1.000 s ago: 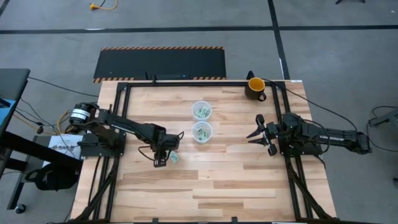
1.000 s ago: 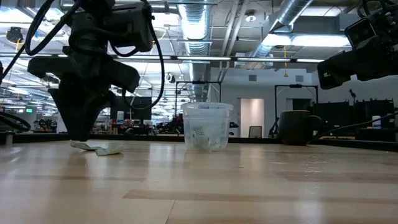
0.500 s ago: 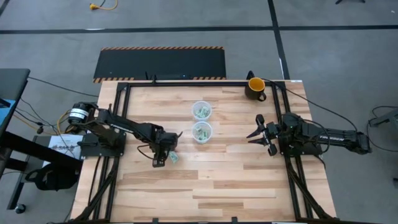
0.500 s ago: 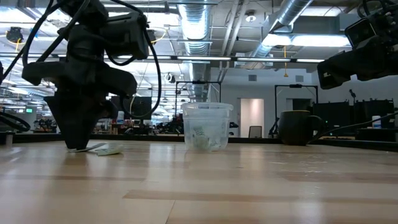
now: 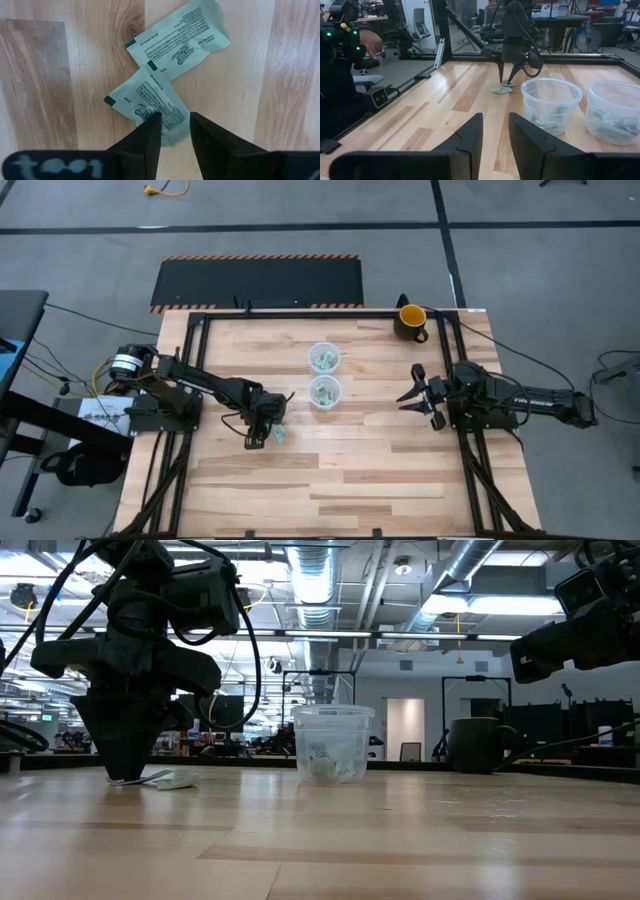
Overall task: Pick and place items into bin
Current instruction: Put the green stevia packet into the bottom transparent bin
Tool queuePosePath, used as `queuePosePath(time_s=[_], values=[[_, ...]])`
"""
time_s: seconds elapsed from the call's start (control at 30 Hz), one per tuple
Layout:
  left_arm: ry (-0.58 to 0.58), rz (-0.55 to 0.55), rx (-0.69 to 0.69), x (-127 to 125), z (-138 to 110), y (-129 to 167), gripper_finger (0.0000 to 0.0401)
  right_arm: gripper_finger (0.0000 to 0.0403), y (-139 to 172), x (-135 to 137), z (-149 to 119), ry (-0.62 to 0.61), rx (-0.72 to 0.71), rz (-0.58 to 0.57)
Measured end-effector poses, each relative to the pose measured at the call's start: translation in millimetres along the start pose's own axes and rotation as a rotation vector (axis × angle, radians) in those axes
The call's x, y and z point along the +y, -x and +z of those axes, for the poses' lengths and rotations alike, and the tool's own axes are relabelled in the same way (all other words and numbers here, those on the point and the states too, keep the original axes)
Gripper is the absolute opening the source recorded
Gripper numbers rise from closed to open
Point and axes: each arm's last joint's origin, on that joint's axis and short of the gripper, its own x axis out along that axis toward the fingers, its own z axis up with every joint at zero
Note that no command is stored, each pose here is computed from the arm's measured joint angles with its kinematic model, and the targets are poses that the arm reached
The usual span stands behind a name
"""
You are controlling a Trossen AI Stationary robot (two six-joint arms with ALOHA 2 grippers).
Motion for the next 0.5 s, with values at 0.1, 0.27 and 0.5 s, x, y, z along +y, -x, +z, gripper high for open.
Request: queuePosePath(time_s=[0.1, 0.27, 0.5], values=[[0.0, 0.007, 0.001, 0.3, -0.1, -0.2, 0.0088, 0.0087, 0.0, 0.0, 0.0, 0.0, 0.0, 0.0], [-0.002, 0.011, 0.002, -0.1, -0.3, -0.6, 0.008, 0.0087, 0.0, 0.0, 0.0, 0.0, 0.0, 0.0], [-0.017, 0.035, 0.005, -5.4, -1.3, -2.3, 0.0111, 0.0087, 0.0, 0.0, -0.1, 0.0, 0.0, 0.0]])
